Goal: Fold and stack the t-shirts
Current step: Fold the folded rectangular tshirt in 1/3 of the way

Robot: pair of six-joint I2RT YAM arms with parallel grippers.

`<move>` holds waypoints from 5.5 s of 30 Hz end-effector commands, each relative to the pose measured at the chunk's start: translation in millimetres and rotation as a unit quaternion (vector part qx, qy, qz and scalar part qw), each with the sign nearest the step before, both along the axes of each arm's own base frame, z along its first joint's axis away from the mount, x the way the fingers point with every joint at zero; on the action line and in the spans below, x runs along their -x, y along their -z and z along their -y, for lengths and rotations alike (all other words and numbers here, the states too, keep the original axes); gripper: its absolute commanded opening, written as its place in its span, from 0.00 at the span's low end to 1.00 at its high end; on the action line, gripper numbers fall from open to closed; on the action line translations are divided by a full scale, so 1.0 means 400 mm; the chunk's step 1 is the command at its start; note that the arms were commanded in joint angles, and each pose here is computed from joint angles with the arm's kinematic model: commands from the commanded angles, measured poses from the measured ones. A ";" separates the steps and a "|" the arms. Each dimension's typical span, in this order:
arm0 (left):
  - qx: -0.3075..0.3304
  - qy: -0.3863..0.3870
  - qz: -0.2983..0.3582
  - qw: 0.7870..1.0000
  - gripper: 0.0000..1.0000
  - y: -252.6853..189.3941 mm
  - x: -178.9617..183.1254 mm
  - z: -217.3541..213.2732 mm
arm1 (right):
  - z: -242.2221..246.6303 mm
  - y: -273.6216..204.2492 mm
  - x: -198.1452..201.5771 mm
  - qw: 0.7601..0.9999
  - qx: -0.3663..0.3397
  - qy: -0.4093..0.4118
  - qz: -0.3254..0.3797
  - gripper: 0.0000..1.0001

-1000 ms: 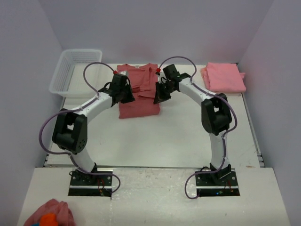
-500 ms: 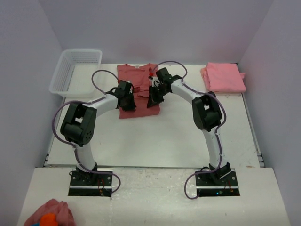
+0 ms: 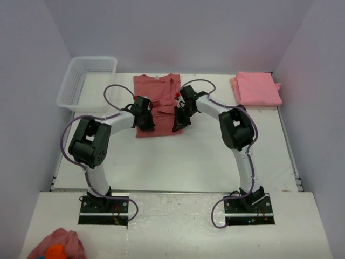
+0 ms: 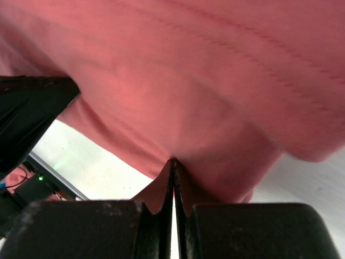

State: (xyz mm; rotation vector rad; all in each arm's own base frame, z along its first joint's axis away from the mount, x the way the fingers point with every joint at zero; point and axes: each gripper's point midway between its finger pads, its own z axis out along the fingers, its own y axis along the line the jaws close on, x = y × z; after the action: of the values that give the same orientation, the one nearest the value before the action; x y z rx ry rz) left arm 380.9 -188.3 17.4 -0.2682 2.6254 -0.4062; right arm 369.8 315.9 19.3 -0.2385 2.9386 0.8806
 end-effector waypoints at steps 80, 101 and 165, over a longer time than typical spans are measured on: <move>-0.063 0.055 -0.039 0.996 0.00 -0.065 0.411 0.026 | 0.129 0.128 0.507 0.997 0.076 -0.005 0.005 0.00; -0.080 0.083 -0.023 0.993 0.00 -0.061 0.300 0.105 | 0.140 0.163 0.556 0.997 0.077 -0.002 -0.017 0.00; -0.079 0.044 -0.057 0.994 0.00 -0.054 0.510 -0.059 | -0.087 -0.059 0.444 0.992 0.048 -0.078 0.089 0.00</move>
State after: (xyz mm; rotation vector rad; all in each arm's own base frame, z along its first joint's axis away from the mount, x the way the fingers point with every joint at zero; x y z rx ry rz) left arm 173.0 -158.7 38.0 -0.0897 2.8012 -0.1776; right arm 190.1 343.4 44.1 -0.5049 2.8327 0.6824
